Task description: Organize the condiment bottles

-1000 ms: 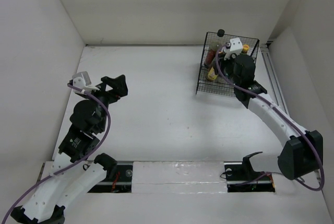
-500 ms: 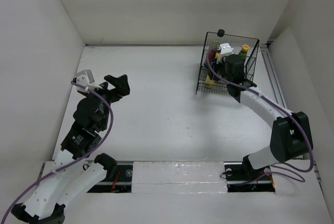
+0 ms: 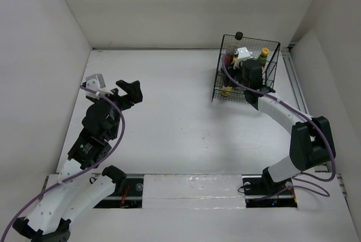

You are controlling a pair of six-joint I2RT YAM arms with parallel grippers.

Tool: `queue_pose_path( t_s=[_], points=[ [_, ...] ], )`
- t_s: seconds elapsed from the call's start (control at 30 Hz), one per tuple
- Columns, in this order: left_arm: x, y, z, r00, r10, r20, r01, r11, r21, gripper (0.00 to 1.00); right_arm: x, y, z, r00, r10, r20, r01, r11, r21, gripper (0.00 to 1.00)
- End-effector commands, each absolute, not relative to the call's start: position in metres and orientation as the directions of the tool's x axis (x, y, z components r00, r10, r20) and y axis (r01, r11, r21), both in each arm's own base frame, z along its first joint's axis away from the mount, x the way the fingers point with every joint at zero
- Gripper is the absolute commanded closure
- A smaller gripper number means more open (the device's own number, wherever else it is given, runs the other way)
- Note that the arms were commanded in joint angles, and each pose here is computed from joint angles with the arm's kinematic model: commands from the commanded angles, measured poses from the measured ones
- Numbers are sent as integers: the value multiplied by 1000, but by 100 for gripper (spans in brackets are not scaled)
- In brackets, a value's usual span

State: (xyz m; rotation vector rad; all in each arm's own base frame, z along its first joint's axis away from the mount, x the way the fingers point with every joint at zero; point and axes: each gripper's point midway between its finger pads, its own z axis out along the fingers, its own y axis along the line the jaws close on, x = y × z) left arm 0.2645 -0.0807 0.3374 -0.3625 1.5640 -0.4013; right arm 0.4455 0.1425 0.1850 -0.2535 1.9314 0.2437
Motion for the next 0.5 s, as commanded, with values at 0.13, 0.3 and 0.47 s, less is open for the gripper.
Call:
queue_pose_path(
  t_s=[0.13,0.3,0.47],
  points=[
    [266,-88,352,-22,-463,-886,70,884,-463,3,443,143,234,-251,-1,-968,-298,951,77,32],
    [267,-91,346,-43,-442,-896,69,893,-444,1,427,147,274,-168,22,-986,-322,944,76,22],
    [266,-94,350,-45,-445,-894,92,889,-448,1,408,155,310,-103,29,-994,-335,940,62,12]
  ],
)
